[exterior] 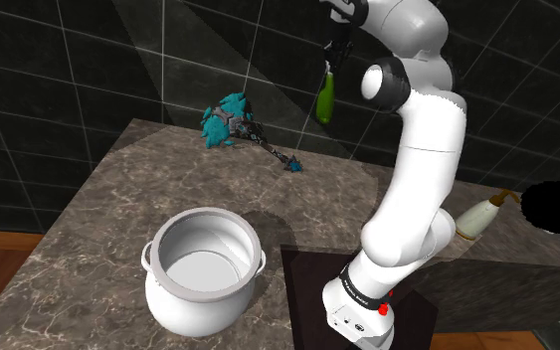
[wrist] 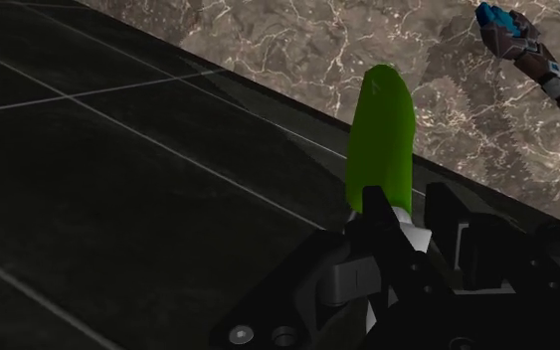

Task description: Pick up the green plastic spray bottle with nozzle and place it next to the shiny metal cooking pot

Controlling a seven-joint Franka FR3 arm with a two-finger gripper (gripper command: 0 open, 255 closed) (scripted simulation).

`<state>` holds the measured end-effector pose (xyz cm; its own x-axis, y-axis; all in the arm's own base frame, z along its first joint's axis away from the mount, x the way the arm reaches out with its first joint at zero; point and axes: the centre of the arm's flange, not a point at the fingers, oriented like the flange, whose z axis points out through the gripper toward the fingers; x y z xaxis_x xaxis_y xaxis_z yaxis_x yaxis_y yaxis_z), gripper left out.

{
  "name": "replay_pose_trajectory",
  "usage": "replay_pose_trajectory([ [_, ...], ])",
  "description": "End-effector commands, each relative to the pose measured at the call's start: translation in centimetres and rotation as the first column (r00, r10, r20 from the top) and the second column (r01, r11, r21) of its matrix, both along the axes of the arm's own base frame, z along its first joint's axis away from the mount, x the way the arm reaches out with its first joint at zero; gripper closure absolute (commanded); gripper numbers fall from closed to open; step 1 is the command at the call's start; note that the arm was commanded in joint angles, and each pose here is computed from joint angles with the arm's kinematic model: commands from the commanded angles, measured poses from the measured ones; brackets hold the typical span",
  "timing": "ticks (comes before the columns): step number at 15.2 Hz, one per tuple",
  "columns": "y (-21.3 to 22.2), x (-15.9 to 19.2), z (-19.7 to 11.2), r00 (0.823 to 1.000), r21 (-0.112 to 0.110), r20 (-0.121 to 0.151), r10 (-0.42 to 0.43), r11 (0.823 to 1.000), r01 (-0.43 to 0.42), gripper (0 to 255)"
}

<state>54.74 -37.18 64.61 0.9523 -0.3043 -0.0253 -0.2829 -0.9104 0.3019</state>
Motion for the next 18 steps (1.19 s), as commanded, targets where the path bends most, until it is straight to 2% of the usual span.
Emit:
replay_pose_trajectory([
  [1, 0.0, -0.1, 1.0, 1.0, 0.0, 0.0, 0.0, 1.0, 0.0, 255],
  [5, 0.0, -0.1, 2.8, 1.0, 0.0, 0.0, 0.0, 1.0, 0.0, 255],
  [18, 14.6, -9.0, 4.6, 1.0, 0.0, 0.0, 0.0, 1.0, 0.0, 255],
])
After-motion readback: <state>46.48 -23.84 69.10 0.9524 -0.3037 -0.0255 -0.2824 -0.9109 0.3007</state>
